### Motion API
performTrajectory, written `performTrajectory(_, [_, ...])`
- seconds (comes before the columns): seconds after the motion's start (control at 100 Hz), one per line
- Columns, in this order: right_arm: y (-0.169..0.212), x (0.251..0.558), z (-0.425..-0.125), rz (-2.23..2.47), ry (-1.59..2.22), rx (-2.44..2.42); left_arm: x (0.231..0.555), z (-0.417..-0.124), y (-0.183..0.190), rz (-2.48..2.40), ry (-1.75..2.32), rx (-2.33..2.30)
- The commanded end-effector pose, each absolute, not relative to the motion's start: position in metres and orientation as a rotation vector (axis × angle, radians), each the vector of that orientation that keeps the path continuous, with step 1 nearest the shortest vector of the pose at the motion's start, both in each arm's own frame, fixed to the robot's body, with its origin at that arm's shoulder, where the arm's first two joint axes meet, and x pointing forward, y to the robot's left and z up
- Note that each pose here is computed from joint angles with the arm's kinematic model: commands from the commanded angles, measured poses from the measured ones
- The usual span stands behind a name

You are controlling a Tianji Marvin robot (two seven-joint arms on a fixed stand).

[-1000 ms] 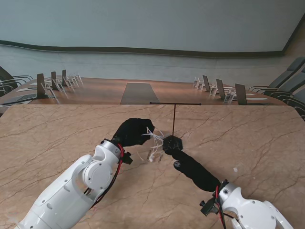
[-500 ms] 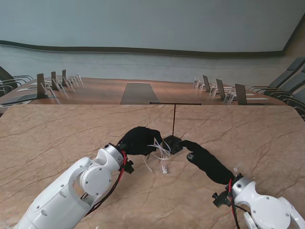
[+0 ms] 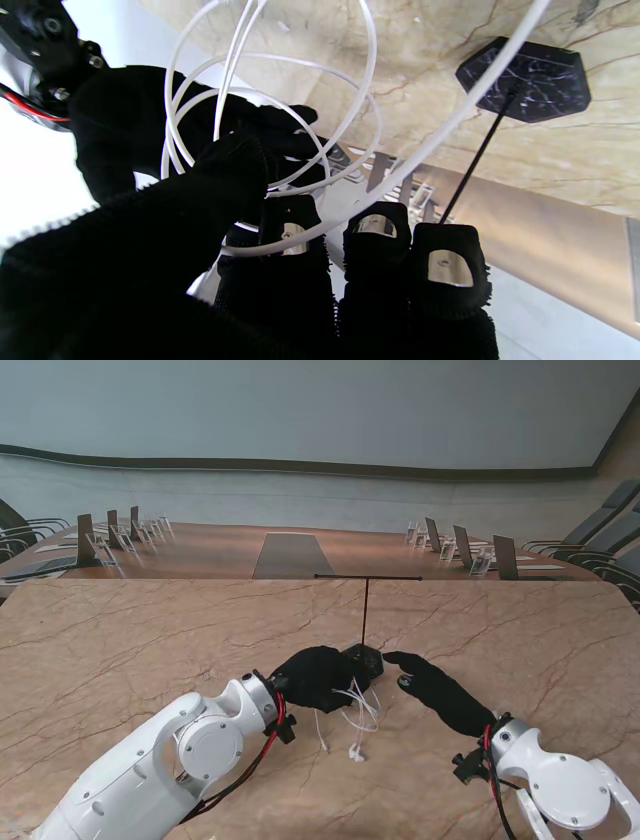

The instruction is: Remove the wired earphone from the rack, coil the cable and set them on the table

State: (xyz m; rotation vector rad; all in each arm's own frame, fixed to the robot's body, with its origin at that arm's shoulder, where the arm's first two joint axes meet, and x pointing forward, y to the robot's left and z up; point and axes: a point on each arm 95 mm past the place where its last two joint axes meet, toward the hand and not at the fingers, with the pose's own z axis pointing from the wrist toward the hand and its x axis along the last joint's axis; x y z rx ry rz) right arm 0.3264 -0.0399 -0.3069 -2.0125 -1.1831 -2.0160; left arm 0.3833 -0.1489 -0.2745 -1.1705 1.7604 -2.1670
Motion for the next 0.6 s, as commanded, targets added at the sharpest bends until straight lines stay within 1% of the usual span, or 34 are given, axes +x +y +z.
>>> performTrajectory(0.0, [-0.038,0.328,-0.307,-2.001,-1.195,-2.012,0.381,-0.269,-0.153,-2.185,1.776,-1.144])
performTrajectory(0.59, [-0.030,0.347,-0.301,-1.993,-1.284,-2.004,0.374,-0.251,-0.151,-2.228,1.944,-0.936])
